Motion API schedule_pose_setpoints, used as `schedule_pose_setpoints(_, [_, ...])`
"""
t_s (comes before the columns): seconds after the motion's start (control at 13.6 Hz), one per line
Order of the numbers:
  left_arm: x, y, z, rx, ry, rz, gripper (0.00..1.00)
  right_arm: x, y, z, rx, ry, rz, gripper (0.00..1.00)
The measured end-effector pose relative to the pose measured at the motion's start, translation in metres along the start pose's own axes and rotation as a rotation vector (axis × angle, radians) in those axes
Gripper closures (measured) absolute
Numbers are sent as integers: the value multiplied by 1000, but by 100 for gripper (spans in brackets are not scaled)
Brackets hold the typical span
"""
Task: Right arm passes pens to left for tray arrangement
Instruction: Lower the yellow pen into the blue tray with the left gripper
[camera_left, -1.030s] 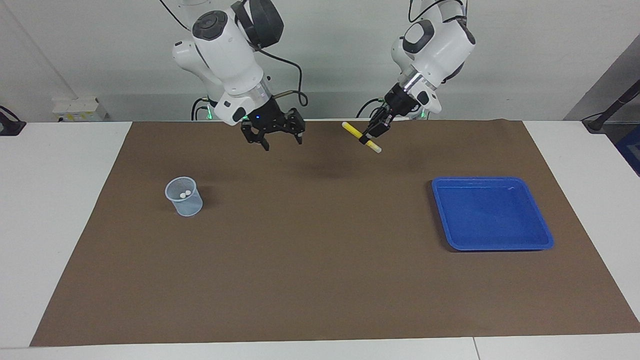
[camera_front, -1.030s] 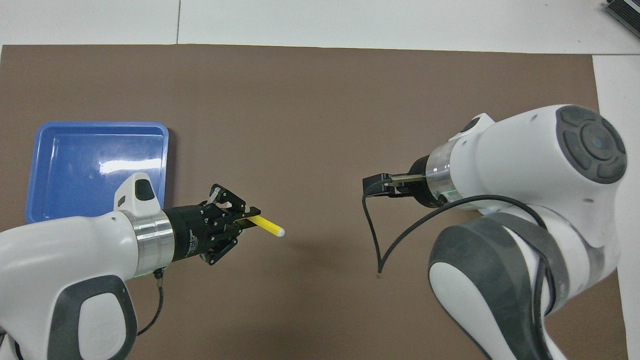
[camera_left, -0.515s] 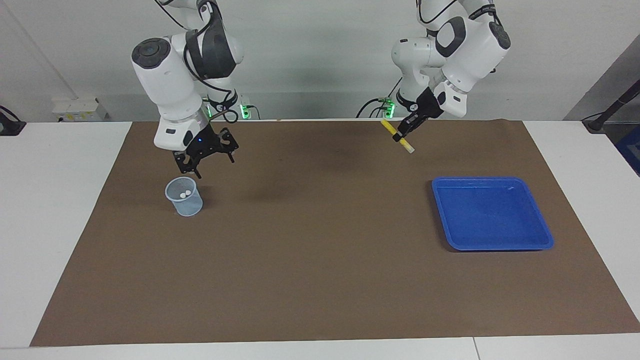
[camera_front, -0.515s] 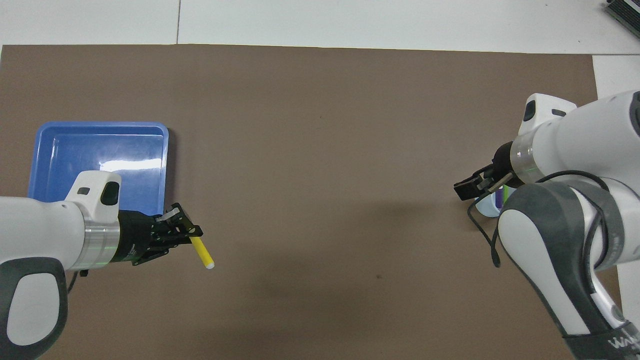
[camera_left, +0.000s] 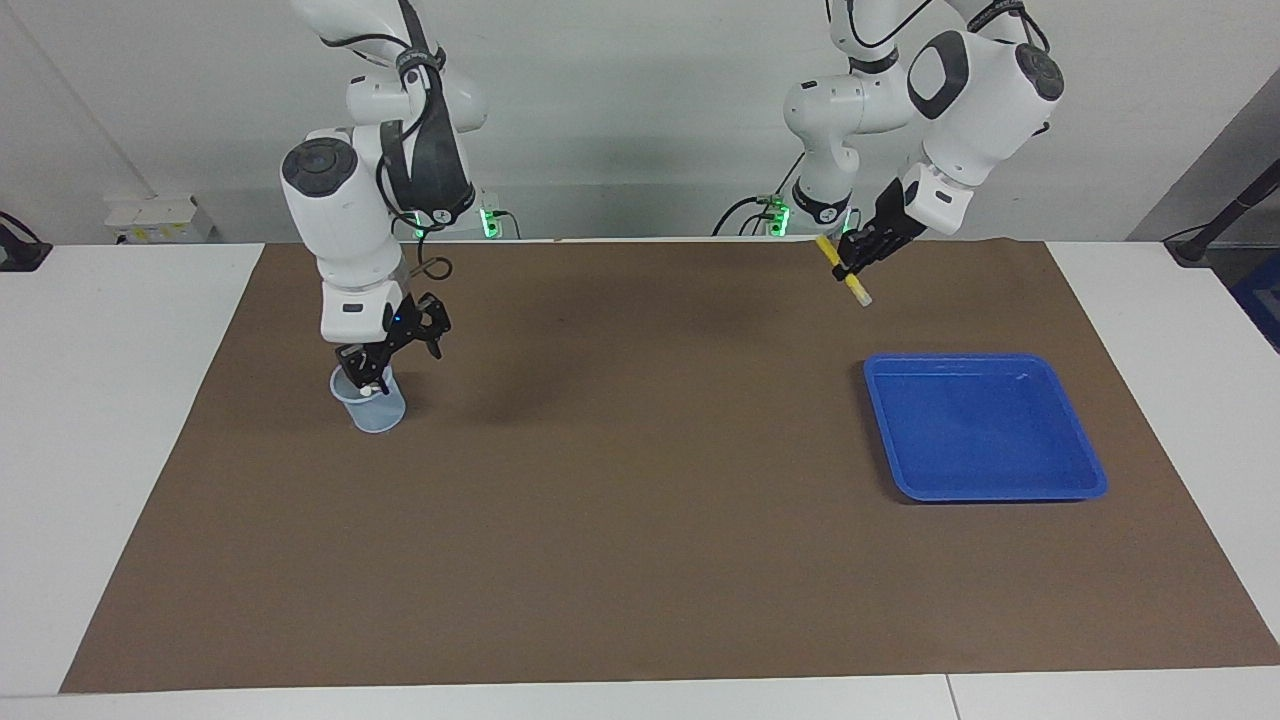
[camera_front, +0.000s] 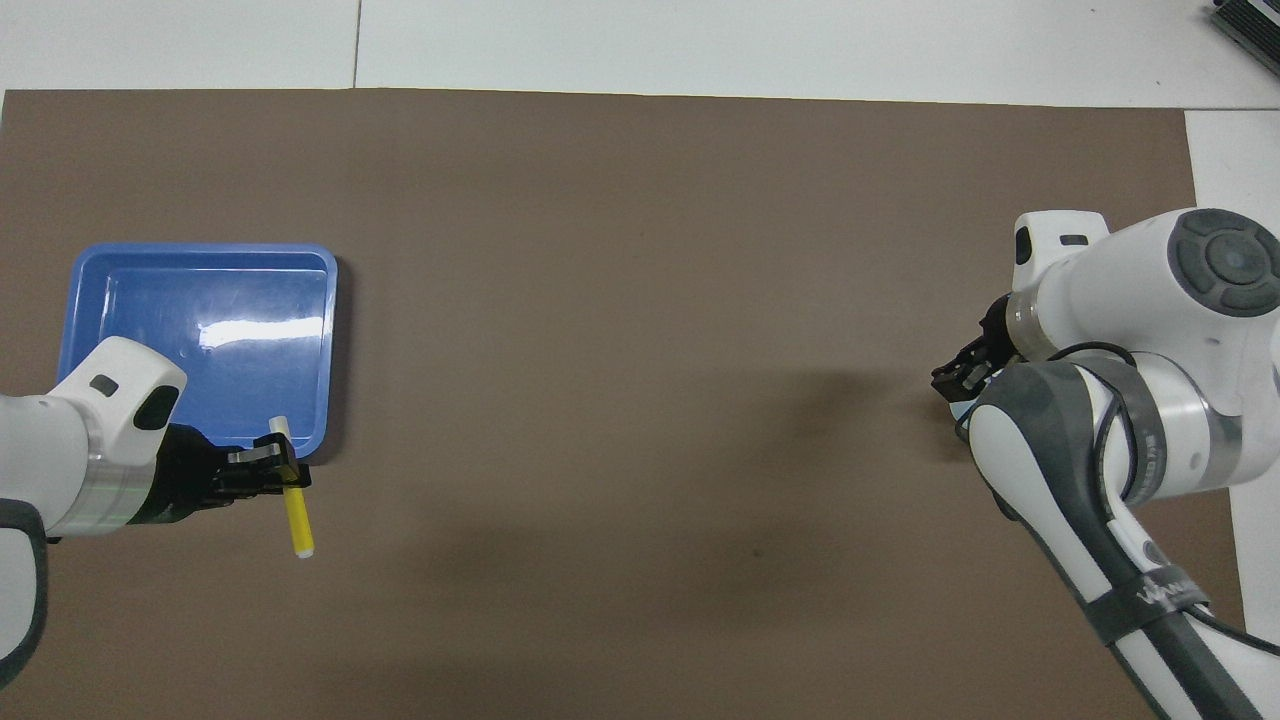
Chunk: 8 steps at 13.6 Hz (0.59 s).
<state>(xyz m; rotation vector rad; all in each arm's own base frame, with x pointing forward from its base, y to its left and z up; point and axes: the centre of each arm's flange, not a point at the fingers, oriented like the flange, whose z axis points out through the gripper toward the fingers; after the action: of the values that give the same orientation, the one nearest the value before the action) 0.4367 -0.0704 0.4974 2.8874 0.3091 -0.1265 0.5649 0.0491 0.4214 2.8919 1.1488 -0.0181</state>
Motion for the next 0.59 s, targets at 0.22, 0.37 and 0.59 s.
schedule_pose_setpoints(0.22, [12, -30, 0, 64, 2, 118, 81, -8, 3, 9, 12, -15, 27, 20])
schedule_pose_setpoints(0.37, [22, -47, 7, 84, -18, 155, 81, -12, 4, 13, 17, -22, 40, 20])
schedule_pose_setpoints(0.59, [39, -56, 26, 116, -36, 192, 81, -21, 8, 23, 30, -38, 74, 26])
